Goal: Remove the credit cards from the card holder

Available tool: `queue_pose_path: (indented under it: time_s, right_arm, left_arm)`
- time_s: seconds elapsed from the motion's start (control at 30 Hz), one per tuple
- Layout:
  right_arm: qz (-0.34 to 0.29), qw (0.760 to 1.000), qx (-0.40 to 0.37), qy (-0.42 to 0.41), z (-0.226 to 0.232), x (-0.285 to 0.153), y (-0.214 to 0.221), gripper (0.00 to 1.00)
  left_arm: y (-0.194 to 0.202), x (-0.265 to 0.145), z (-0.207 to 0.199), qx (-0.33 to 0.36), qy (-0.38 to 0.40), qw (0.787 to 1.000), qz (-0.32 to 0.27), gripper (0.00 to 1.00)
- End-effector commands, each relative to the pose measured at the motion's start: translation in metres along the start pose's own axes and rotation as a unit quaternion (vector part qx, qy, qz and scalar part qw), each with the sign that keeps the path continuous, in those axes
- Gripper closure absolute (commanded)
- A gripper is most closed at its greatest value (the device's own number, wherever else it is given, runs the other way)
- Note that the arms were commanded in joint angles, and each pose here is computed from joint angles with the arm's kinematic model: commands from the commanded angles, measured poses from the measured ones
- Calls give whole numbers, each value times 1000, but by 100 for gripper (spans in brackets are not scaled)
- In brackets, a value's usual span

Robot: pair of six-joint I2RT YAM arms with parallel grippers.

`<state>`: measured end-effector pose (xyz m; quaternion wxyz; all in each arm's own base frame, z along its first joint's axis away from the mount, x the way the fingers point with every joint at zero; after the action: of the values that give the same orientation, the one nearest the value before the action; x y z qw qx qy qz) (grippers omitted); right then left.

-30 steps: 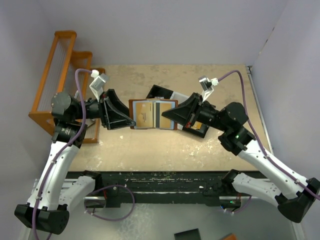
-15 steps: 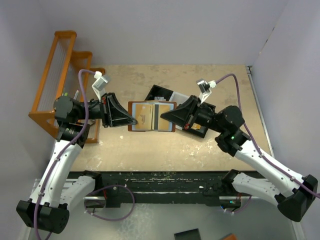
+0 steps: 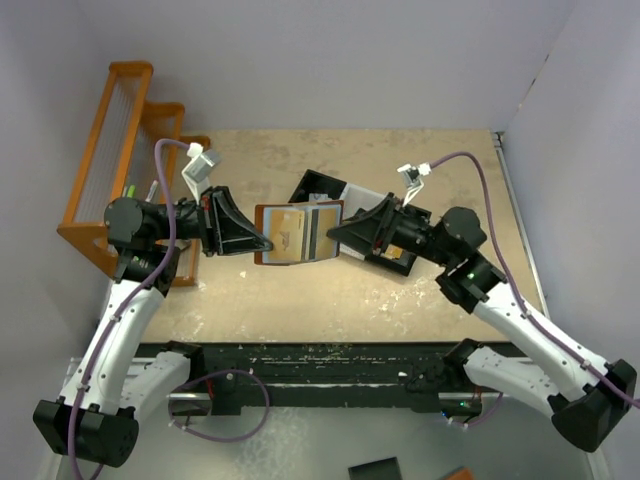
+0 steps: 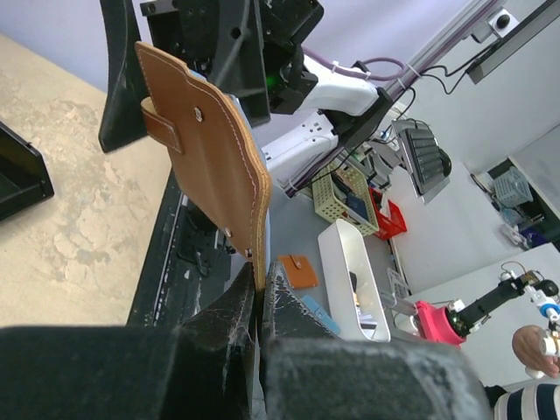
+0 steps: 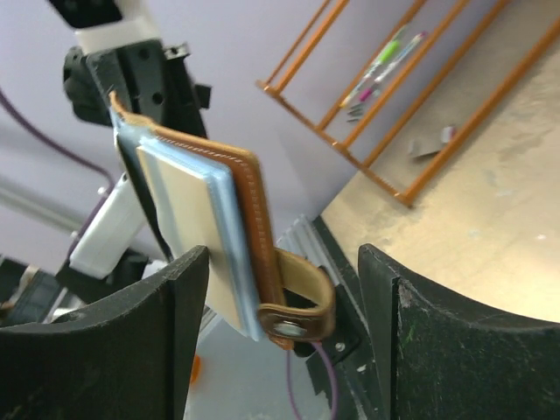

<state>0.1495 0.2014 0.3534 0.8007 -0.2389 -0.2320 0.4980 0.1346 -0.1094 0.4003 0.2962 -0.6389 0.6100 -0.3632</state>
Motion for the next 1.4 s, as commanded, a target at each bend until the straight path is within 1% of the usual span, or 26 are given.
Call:
queue_pose_path:
  time_s: [0.0,0.1,0.13,0.17,0.2,0.27,0.37,0.47,0.67,0.73,0.97,1.13,1.23,1.37]
  right_arm:
    - [-63,997,-42,20,15,-26,-25,29]
    - [-85,993,-80,32,31,-42,-36,29]
    - [-84,992,-93,31,38,-45,-38,30]
    - [-82,991,-107,27,43,-47,-40,30]
    - [-94,988,-123,15,51,-48,-46,30]
    - [-86,987,-137,-18,65,-47,-51,31]
    - [-66,989,-127,-42,67,-39,-53,35]
    - [-47,990,-115,-60,63,-28,-49,36]
    - [3,993,-88,-83,48,3,-31,36]
    - [20,995,-70,-72,30,10,-20,36]
    - [34,995,-36,-90,12,20,-8,36]
    - [45,993,-16,-104,4,26,-1,39]
    - [49,991,-12,-125,8,31,2,41]
    - [60,990,-6,-128,10,39,7,44]
  left_arm:
    - [-4,1,-4,18,0,1000,-8,100]
    - [-4,1,2,2,-21,1000,-10,100]
    - [-4,1,6,14,-33,999,-11,100]
    - [-3,1,8,1,-49,999,-13,100]
    - [-3,1,13,11,-67,998,-14,100]
    - [-3,1,21,7,-97,995,-13,100]
    - [-2,0,32,-2,-132,991,-11,100]
    - [-1,-1,35,0,-152,988,-14,100]
    - [-1,0,34,-8,-130,991,-6,100]
    - [-1,1,32,-9,-115,993,-6,100]
    - [1,1,24,-13,-64,998,2,100]
    - [1,1,23,-16,-57,998,3,100]
    - [1,1,23,-17,-57,998,3,100]
    - [0,1,22,-15,-55,998,2,100]
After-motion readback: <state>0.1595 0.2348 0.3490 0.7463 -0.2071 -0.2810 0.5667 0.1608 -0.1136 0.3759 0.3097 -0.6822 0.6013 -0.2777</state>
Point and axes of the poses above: each gripper's point midway between its finger pads, its own x axis out along the fingers, its own z axis along the line the jaws close on, y = z × x, the point moved 10 cm from there along -x, back along the fingers, and after that the axes turned 4 degrees about x, right-handed, at the moved point
